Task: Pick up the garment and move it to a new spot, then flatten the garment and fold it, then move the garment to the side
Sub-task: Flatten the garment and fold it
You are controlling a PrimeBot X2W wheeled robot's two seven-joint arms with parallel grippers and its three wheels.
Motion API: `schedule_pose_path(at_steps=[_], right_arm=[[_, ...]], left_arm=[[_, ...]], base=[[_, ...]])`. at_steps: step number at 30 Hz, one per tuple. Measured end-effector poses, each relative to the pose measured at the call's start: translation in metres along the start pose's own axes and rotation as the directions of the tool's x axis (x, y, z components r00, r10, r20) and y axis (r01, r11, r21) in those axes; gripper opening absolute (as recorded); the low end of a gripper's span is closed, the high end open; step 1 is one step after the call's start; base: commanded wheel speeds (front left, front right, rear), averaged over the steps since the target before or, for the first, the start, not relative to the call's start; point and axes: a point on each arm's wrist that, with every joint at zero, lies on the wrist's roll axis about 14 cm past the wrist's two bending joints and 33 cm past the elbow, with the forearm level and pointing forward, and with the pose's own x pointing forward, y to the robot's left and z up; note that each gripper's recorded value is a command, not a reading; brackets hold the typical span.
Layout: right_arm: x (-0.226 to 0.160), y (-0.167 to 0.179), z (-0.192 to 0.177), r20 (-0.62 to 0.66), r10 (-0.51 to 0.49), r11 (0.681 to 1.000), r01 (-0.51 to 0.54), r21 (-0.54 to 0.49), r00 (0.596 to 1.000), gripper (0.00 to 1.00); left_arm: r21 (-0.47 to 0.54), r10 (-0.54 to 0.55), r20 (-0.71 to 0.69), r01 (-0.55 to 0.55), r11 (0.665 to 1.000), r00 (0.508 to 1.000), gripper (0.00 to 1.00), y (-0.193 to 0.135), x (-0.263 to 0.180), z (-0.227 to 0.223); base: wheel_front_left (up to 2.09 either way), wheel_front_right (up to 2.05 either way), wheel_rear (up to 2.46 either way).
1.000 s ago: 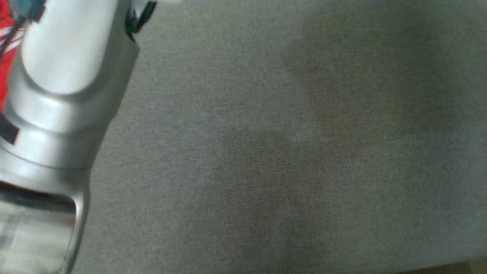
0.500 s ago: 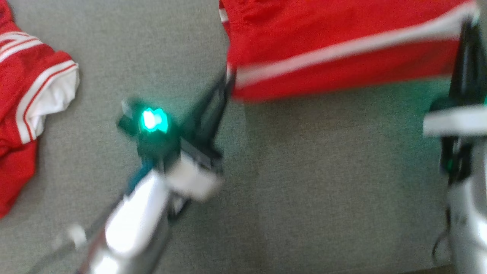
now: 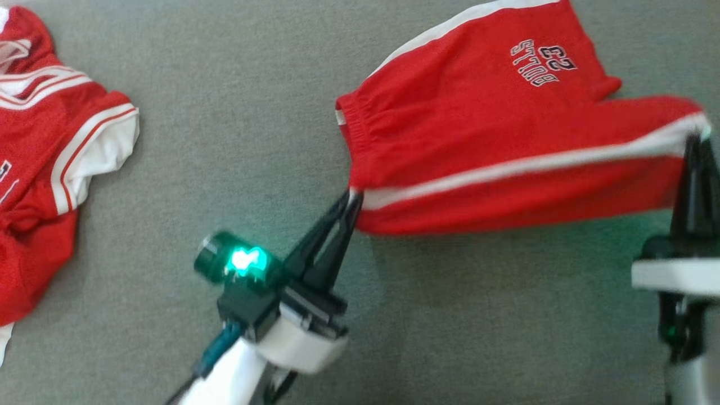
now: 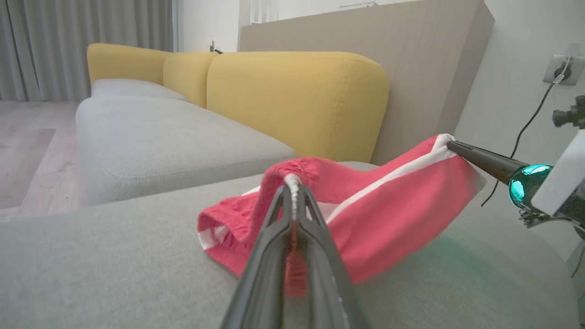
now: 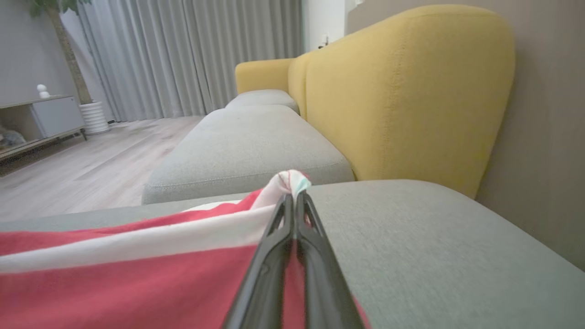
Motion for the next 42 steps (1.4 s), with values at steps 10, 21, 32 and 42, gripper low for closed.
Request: schedule_pose_path(at_steps=[10,21,32,42], right_arm=[[0.095,0.017,0.009,0.057,0.088,0.994,-0.084,-0.067,0.995,0.0],[0.148,0.028,-0.068,-0.153,0.127,0.984,-0.144,-0.101,0.98,0.14],[0.137,0.024,-0.076,-0.21,0.11,0.989,-0.129,-0.078,0.971,1.0],[0.127,0.003,-0.086,-0.281,0.063,0.996,-0.079,-0.046,0.958,1.0]], left_arm=[[0.076,0.006,0.148,-0.018,0.997,0.989,0.0,0.04,0.063,0.044],[-0.036,0.062,-0.034,-0.063,0.997,0.997,0.28,0.071,0.075,-0.024],[0.043,0.125,0.009,-0.125,0.991,0.992,1.0,0.074,0.078,0.0],[0.108,0.342,0.112,-0.353,0.929,0.933,1.0,0.085,0.013,0.034]], base=[[0.0,0.0,0.0],[0.0,0.0,0.0],[0.0,0.0,0.0],[0.0,0.0,0.0]])
